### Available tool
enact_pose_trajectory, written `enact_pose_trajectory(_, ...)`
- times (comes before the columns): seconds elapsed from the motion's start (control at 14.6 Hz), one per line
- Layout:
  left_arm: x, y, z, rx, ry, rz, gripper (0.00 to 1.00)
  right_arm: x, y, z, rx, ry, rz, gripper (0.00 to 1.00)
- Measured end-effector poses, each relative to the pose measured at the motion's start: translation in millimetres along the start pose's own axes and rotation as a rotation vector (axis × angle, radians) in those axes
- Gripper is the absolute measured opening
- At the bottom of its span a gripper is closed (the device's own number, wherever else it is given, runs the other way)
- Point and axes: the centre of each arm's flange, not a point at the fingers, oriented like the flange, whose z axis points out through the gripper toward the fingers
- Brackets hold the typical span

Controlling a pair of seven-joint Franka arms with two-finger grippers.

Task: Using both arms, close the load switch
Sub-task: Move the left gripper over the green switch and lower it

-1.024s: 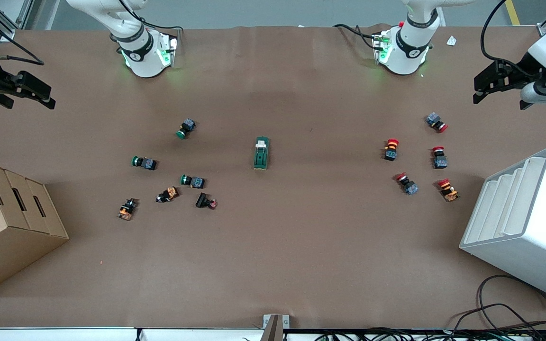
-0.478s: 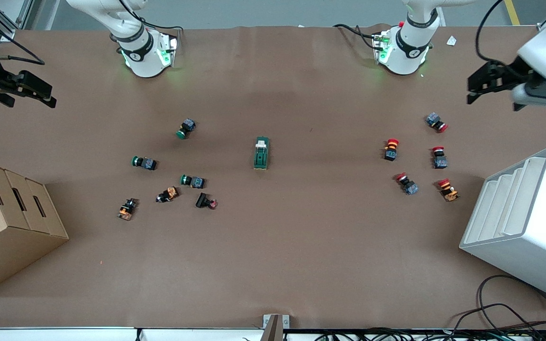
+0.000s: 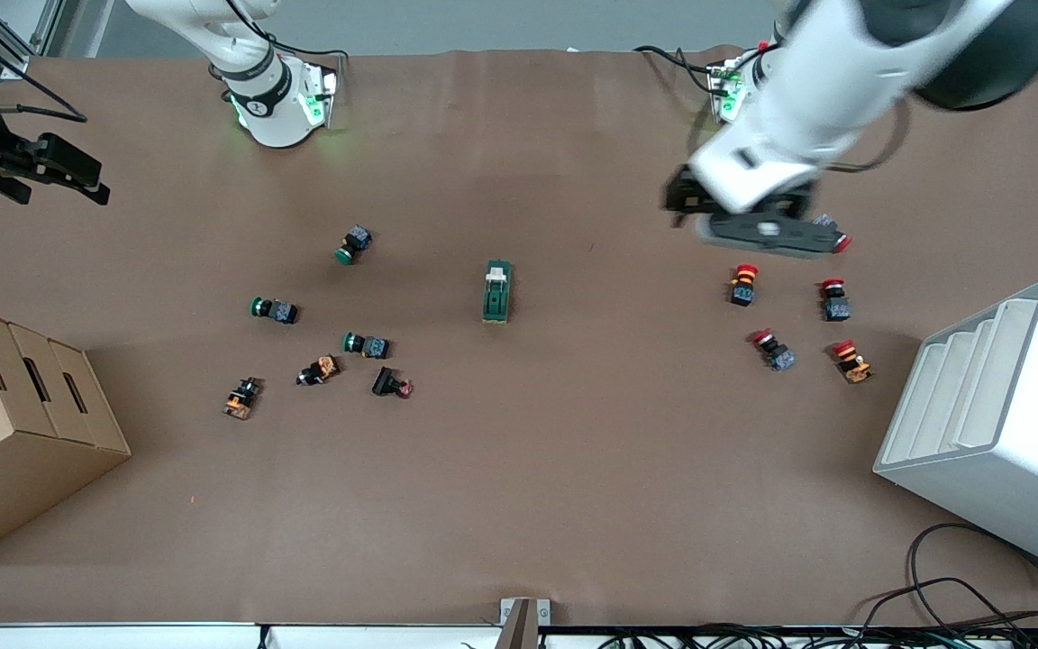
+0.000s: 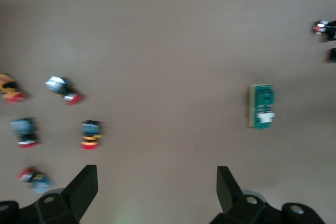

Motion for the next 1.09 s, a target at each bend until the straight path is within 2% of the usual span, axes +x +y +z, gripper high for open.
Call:
enact_pose_trajectory(0.27, -30, 111, 64, 0.038, 0.085, -0.093, 1.0, 0, 0, 0, 0.001, 0.002, 0.0, 1.0)
enact_pose_trajectory(0.55, -58, 178, 138, -0.005, 0.203, -0.19, 1.0, 0, -1, -2, 0.001, 0.008, -0.002, 1.0)
enact_pose_trajectory(0.82, -98, 219, 218, 0.116, 0.455, -0.167, 1.0, 3, -1, 2, 0.002, 0.0, -0.002, 1.0)
enact_pose_trajectory(1.09, -138, 254, 290, 0.122, 0.626, -0.222, 1.0, 36, -2, 43, 0.003, -0.058, -0.004, 1.0)
